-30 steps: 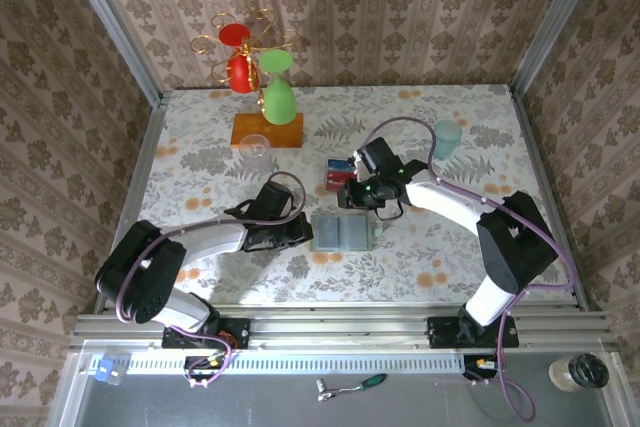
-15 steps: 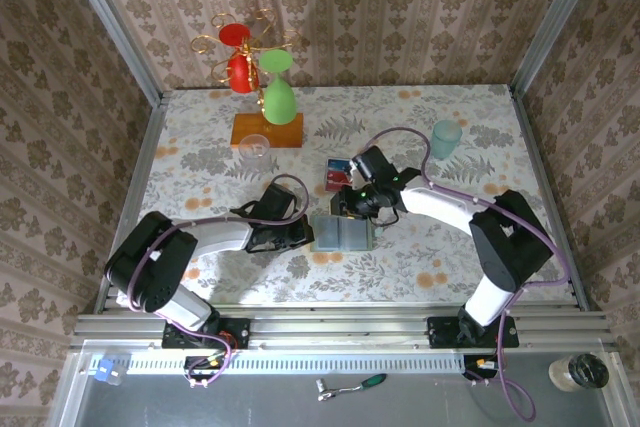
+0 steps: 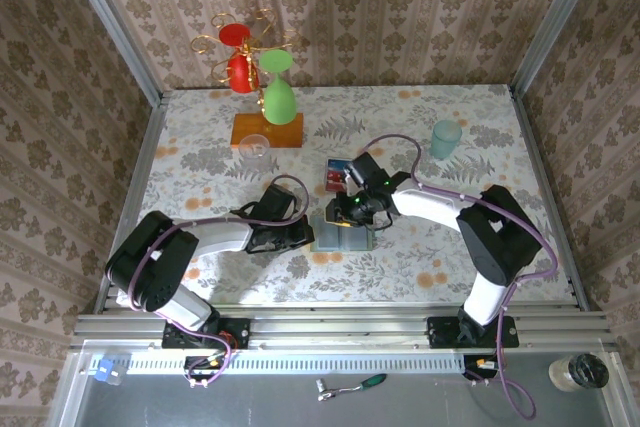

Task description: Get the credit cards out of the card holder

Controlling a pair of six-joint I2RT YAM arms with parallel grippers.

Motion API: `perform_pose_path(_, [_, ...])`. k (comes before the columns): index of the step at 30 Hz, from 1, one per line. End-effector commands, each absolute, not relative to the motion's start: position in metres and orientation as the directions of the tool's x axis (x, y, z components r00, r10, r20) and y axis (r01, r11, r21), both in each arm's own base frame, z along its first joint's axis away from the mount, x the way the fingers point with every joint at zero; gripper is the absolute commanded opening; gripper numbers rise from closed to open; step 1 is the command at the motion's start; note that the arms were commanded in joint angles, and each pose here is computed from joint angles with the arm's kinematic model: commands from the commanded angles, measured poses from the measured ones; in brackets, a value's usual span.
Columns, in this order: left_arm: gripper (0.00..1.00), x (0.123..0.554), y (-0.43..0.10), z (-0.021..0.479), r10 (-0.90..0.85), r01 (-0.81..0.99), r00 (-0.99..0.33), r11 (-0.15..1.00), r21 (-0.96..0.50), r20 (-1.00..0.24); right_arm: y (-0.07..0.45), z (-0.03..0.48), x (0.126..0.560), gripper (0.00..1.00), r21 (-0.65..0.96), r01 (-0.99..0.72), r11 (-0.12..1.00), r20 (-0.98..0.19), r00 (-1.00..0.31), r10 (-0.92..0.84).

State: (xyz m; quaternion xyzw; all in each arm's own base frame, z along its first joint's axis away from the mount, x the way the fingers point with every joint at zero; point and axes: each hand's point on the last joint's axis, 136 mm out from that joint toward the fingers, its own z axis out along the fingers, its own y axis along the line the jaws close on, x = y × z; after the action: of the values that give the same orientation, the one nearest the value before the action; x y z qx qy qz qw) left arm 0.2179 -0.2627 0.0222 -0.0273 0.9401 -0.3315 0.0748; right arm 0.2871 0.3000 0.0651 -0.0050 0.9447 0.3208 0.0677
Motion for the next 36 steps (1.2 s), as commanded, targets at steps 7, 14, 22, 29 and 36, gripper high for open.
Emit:
perform_pose_path(7, [0.00, 0.210, -0.258, 0.011, -0.108, -0.032, -0.990, 0.789, -0.614, -0.088, 0.305, 0.043, 0.276, 0.30, 0.577, -0.012, 0.817, -0.072, -0.997, 0.037])
perform_pose_path(14, [0.00, 0.209, -0.258, 0.010, -0.106, -0.033, -0.991, 0.790, -0.612, -0.083, 0.307, 0.035, 0.275, 0.30, 0.564, -0.002, 0.826, -0.059, -0.998, 0.038])
perform_pose_path(22, [0.00, 0.208, -0.257, 0.009, -0.108, -0.036, -0.991, 0.791, -0.610, -0.082, 0.303, 0.027, 0.275, 0.30, 0.541, 0.011, 0.841, -0.048, -0.998, 0.045])
perform_pose_path(29, [0.00, 0.208, -0.256, 0.010, -0.109, -0.037, -0.991, 0.792, -0.610, -0.082, 0.297, 0.021, 0.273, 0.30, 0.511, 0.025, 0.859, -0.041, -0.998, 0.054])
perform_pose_path(36, [0.00, 0.207, -0.255, 0.010, -0.111, -0.042, -0.991, 0.796, -0.604, -0.078, 0.286, 0.025, 0.272, 0.30, 0.460, 0.017, 0.888, -0.062, -0.997, 0.051])
